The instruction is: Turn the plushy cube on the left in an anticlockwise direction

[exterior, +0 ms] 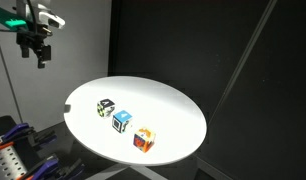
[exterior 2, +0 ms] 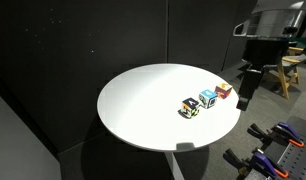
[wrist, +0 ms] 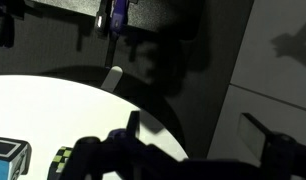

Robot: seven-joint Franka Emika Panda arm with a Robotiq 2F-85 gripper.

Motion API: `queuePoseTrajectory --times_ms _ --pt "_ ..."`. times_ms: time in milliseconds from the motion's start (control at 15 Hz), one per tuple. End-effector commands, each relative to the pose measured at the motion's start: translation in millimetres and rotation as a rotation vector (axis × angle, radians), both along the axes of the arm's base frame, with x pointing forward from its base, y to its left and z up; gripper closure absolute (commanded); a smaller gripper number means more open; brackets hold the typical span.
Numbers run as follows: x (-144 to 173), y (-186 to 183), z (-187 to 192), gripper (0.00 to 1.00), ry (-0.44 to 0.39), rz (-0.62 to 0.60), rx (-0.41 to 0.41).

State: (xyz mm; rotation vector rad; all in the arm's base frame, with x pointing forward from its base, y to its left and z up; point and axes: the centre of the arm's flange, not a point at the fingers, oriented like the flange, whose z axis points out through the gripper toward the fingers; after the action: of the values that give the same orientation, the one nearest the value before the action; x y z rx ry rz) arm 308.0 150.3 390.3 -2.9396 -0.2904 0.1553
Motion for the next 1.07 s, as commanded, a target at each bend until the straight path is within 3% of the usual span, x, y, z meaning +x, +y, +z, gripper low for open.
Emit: queuePoseTrajectory --times_ms 0,1000 --pt "0.0 0.0 0.0 0.00 0.000 0.000 0.000" --pt "27.9 -0.6 13.8 0.00 -0.022 -0.046 0.008"
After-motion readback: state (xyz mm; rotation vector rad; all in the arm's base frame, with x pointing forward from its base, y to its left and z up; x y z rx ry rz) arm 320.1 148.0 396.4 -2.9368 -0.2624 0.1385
